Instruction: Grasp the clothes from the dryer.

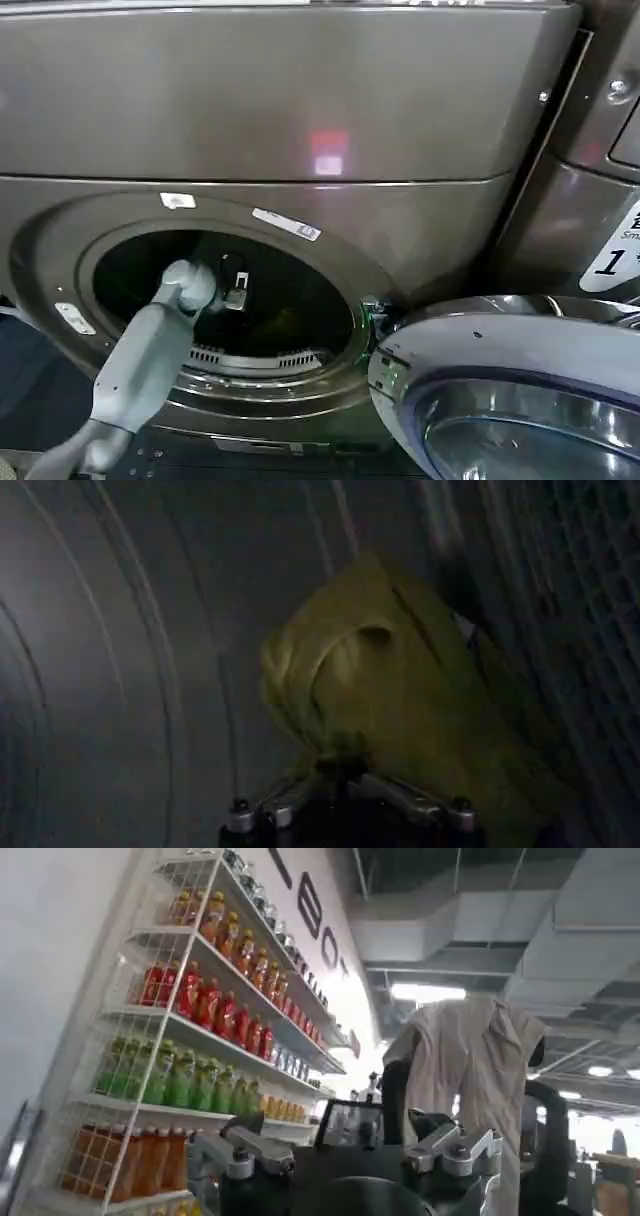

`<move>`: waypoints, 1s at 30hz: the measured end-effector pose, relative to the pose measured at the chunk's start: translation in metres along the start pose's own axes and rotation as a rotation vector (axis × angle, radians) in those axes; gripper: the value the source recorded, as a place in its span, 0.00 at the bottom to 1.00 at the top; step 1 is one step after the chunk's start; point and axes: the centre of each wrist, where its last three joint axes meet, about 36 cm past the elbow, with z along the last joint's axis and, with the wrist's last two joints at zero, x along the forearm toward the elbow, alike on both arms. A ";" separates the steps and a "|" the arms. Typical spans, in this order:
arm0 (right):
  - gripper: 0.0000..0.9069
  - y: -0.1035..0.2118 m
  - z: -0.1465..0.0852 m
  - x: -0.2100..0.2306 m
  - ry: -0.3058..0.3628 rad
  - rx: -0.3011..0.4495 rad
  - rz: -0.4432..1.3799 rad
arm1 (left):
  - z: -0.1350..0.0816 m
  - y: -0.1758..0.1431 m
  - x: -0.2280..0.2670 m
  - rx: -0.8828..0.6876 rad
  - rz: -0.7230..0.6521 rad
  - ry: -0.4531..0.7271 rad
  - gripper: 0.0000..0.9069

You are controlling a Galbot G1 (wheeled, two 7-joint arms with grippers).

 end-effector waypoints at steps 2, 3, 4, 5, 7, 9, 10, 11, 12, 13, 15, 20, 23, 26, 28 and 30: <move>1.00 0.001 0.001 0.001 0.000 -0.003 -0.006 | -0.008 0.002 0.000 0.067 -0.108 -0.027 0.00; 1.00 0.002 0.001 0.002 0.000 -0.007 -0.009 | -0.012 0.002 0.000 0.104 -0.159 -0.037 0.00; 1.00 0.002 0.001 0.002 -0.001 -0.009 -0.012 | -0.016 0.002 -0.001 0.144 -0.213 -0.048 0.00; 1.00 0.003 0.001 0.003 -0.005 -0.014 -0.015 | -0.020 0.001 -0.003 0.186 -0.267 -0.056 0.00; 1.00 0.003 0.001 0.005 -0.005 -0.021 -0.017 | -0.028 -0.003 -0.006 0.270 -0.369 -0.070 0.00; 1.00 0.004 0.000 0.007 -0.005 -0.026 -0.018 | -0.036 -0.008 -0.009 0.349 -0.461 -0.081 0.00; 1.00 0.005 0.001 0.008 -0.004 -0.025 -0.022 | -0.040 -0.011 -0.010 0.388 -0.502 -0.087 0.00; 1.00 0.006 0.001 0.009 -0.005 -0.025 -0.025 | -0.044 -0.014 -0.010 0.430 -0.545 -0.094 0.00; 1.00 0.006 0.001 0.009 -0.009 -0.028 -0.026 | -0.047 -0.018 -0.010 0.470 -0.586 -0.101 0.00; 1.00 0.006 0.001 0.009 -0.015 -0.033 -0.024 | -0.050 -0.021 -0.010 0.504 -0.621 -0.108 0.00; 1.00 0.006 0.001 0.009 -0.024 -0.037 -0.021 | -0.055 -0.030 -0.011 0.572 -0.677 -0.123 0.00; 1.00 0.005 0.004 0.012 -0.035 -0.044 -0.011 | -0.067 -0.048 -0.009 0.722 -0.767 -0.154 0.00; 1.00 0.005 0.004 0.013 -0.038 -0.043 -0.012 | -0.070 -0.054 -0.006 0.798 -0.796 -0.160 0.00; 1.00 0.004 0.004 0.014 -0.047 -0.043 -0.009 | -0.070 -0.059 -0.004 0.843 -0.807 -0.167 0.00; 1.00 0.004 0.005 0.014 -0.050 -0.043 -0.009 | -0.071 -0.061 -0.001 0.871 -0.811 -0.172 0.00; 1.00 0.005 0.006 0.014 -0.055 -0.045 -0.011 | -0.072 -0.063 0.002 0.895 -0.814 -0.179 0.00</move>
